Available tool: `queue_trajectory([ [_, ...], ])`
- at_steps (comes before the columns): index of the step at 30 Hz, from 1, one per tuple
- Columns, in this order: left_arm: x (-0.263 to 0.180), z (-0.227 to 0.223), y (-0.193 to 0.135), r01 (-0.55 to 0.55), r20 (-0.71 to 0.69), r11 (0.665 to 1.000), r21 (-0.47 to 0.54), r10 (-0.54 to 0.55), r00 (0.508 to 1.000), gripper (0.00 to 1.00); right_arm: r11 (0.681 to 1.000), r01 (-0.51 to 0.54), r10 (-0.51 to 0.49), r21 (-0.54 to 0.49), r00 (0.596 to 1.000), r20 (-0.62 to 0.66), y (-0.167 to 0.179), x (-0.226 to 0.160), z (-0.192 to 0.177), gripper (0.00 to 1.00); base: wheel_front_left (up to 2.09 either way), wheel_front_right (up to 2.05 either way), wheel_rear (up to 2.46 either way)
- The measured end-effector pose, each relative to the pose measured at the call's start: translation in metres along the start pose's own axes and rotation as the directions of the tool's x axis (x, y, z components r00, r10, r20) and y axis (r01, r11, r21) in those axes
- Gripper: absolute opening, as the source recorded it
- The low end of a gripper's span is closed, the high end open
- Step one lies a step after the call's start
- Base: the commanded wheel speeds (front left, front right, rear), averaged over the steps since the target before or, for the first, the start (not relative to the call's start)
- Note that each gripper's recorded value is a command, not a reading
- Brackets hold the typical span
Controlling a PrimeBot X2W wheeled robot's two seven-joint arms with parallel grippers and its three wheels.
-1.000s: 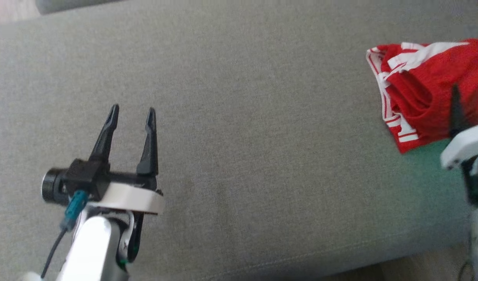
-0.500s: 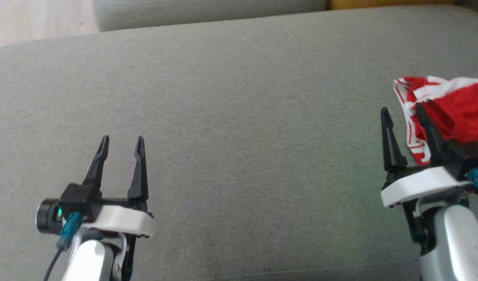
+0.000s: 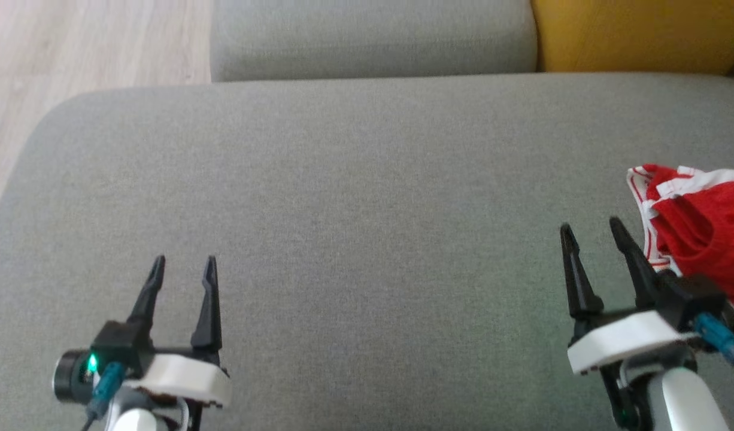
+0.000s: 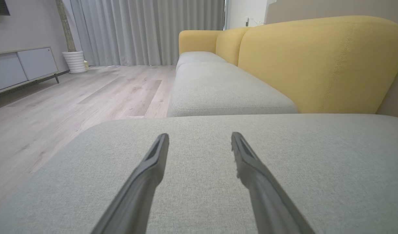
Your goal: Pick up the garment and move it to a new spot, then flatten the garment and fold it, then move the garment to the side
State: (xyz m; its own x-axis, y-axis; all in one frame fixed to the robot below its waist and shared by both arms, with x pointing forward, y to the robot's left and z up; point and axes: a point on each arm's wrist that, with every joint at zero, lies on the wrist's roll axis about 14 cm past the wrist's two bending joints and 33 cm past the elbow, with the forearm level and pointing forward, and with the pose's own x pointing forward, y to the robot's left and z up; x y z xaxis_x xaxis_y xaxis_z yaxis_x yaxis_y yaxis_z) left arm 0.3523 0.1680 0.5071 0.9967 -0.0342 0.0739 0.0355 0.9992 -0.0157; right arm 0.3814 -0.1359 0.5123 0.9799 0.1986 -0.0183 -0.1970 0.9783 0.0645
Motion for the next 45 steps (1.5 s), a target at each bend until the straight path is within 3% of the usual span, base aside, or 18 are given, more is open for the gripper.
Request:
queue_trajectory([
  [20, -0.018, -0.002, -0.005, 0.026, -0.019, 1.000, 0.015, -0.026, 0.999, 1.00, 0.998, 0.063, -0.062, 0.028, 0.998, -0.021, -0.015, -0.034, -0.004, 1.00, 0.00, 0.00, 0.00],
  [45, -0.018, -0.008, -0.005, 0.022, -0.042, 0.999, 0.029, -0.020, 0.999, 1.00, 0.998, 0.062, -0.061, 0.029, 0.998, -0.031, -0.014, -0.032, -0.006, 1.00, 0.00, 0.00, 0.00],
])
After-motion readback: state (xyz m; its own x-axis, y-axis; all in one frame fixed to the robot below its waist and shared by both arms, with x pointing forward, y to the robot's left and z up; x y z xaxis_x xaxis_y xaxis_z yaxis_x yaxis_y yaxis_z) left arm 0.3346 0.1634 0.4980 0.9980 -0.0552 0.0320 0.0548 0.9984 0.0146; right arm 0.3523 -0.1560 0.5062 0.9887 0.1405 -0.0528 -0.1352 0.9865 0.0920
